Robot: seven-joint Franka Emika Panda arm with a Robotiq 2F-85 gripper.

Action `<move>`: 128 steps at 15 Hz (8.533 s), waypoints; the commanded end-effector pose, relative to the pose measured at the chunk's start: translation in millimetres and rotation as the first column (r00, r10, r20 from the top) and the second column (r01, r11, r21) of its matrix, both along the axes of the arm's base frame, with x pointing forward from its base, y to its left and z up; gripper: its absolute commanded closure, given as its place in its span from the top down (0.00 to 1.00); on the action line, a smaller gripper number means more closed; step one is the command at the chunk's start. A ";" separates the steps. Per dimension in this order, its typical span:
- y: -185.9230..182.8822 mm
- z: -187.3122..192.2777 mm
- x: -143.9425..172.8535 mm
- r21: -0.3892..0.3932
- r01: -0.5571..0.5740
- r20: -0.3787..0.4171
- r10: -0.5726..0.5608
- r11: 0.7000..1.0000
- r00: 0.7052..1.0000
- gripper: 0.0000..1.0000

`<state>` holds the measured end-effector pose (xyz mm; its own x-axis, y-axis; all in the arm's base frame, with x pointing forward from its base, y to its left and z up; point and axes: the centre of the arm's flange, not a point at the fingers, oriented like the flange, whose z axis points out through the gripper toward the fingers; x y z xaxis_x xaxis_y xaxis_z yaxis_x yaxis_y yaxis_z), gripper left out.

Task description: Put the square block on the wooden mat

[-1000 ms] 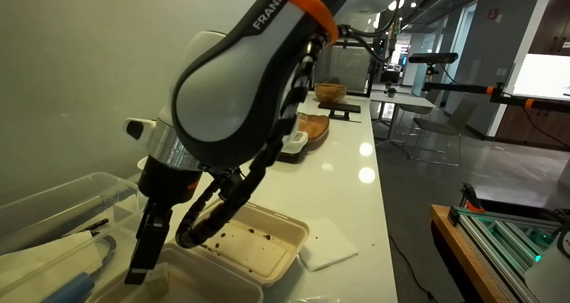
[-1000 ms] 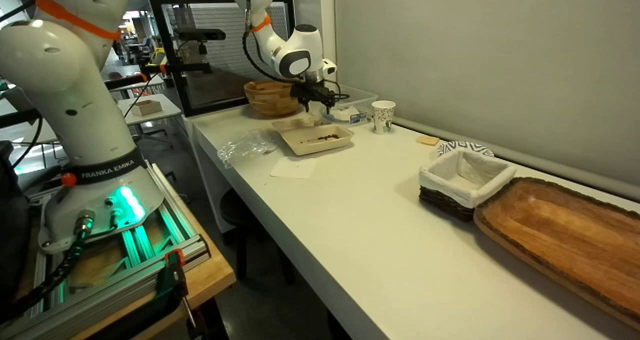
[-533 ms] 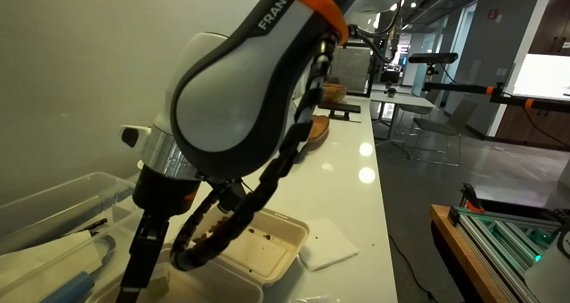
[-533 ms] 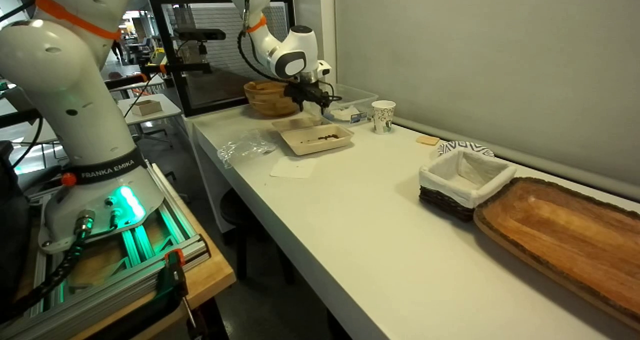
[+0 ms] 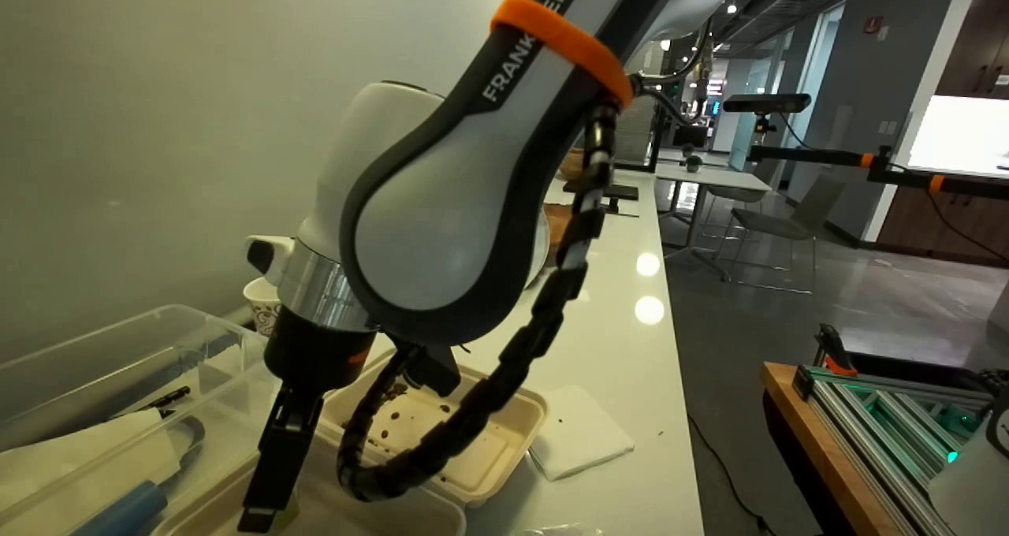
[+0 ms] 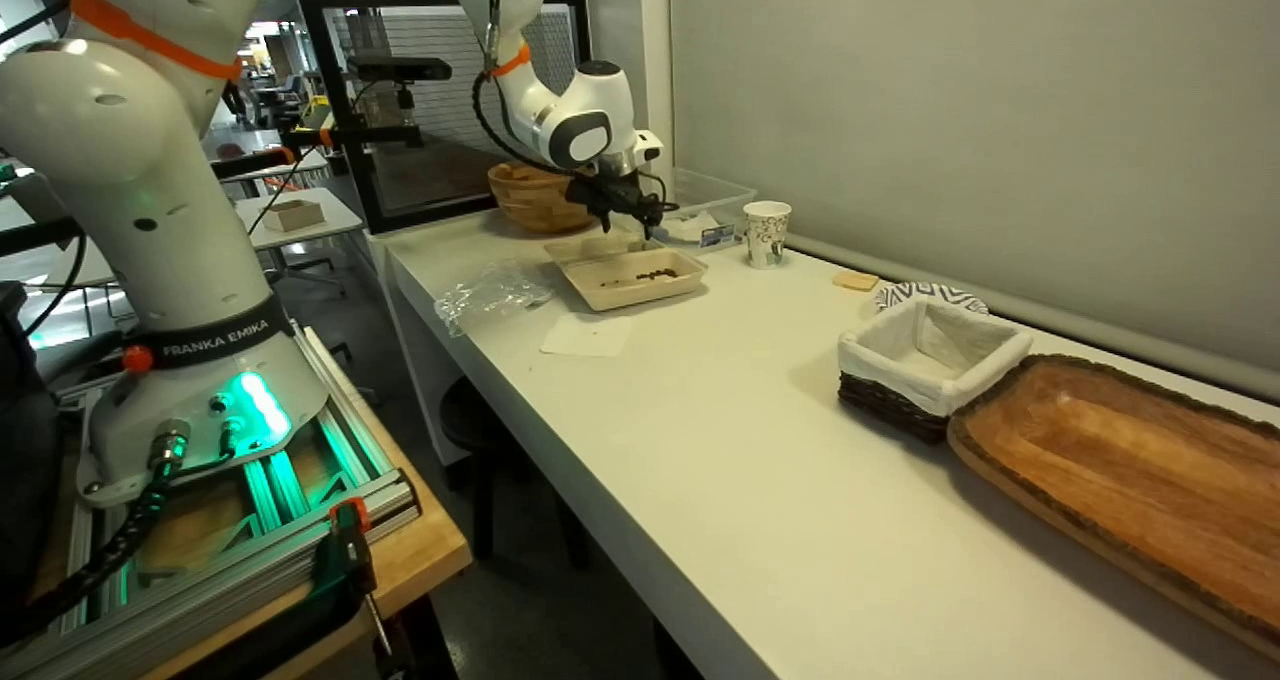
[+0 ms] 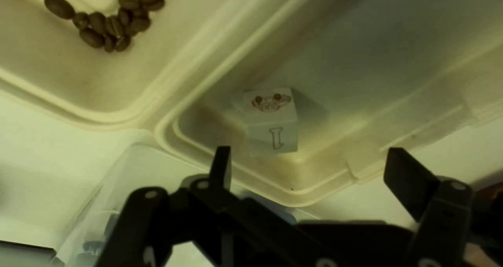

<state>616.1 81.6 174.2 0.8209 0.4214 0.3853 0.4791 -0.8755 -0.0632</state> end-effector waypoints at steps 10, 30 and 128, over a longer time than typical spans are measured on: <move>-11.5 -25.5 5.0 -0.072 -0.054 0.024 0.055 0.996 0.998 0.82; 51.9 85.5 -38.5 -0.023 0.024 0.034 -0.023 0.999 0.999 0.09; -326.1 27.2 162.7 -0.136 0.435 0.162 -0.413 0.890 0.896 1.00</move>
